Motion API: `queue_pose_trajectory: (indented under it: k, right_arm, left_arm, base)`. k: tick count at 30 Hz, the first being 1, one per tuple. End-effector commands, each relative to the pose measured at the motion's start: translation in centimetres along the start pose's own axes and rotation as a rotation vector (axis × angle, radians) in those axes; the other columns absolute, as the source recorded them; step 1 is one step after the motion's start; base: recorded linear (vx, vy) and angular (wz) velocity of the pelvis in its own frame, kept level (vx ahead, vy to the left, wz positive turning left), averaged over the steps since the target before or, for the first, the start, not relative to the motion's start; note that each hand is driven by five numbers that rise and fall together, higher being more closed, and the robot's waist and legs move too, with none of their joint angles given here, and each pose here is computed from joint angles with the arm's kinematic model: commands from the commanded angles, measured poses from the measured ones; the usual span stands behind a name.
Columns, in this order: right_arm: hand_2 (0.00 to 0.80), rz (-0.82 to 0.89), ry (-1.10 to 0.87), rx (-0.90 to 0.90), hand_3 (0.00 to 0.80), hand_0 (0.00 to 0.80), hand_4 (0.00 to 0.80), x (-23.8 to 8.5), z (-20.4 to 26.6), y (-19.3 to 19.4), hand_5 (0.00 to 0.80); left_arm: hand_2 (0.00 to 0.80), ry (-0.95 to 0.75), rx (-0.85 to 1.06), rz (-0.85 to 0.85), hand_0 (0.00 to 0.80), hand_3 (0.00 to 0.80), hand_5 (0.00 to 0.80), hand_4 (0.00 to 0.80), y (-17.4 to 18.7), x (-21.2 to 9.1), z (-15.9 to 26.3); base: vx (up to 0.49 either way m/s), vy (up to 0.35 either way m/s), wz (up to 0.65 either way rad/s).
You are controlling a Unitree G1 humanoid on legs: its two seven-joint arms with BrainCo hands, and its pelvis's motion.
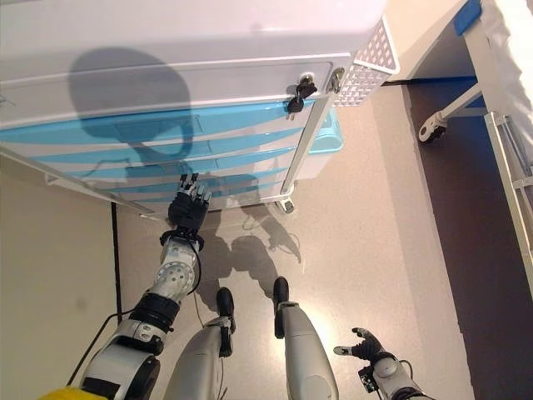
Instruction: Open the drawer and pick up the medicine
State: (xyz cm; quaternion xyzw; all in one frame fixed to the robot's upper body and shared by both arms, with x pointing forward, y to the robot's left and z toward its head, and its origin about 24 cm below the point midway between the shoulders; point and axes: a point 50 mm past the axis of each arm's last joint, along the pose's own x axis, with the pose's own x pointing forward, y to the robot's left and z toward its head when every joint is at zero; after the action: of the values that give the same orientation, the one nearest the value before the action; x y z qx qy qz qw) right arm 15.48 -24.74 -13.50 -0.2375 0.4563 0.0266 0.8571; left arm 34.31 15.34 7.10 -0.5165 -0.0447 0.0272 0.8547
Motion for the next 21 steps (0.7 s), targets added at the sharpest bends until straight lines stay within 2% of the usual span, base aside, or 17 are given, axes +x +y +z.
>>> queue_pose_trajectory:
  k: [1, 12, 21]
  right_arm:
    - [0.0, -0.021, 0.051, -0.096, 0.0, 0.0, 0.0, -0.4, -1.7, -1.4, 0.0]
    - [0.0, -0.007, 0.037, -0.116, 0.0, 0.0, 0.0, -0.3, -1.2, -1.1, 0.0]
    - [0.0, -0.006, 0.032, -0.136, 0.0, 0.0, 0.0, -0.2, -1.0, -1.2, 0.0]
  left_arm:
    - [0.8, -0.256, 0.012, -0.545, 0.8, 0.8, 0.8, 0.8, -13.2, 1.9, 5.1]
    - [0.8, -0.238, 0.019, -0.514, 0.8, 0.8, 0.8, 0.8, -10.5, 1.0, 5.3]
    - [0.8, -0.232, 0.007, -0.435, 0.8, 0.8, 0.8, 0.8, -6.7, -0.4, 5.4]
  base:
    - [0.0, 0.0, 0.0]
    - [-0.016, -0.024, 0.03]
    - [-0.034, -0.02, 0.09]
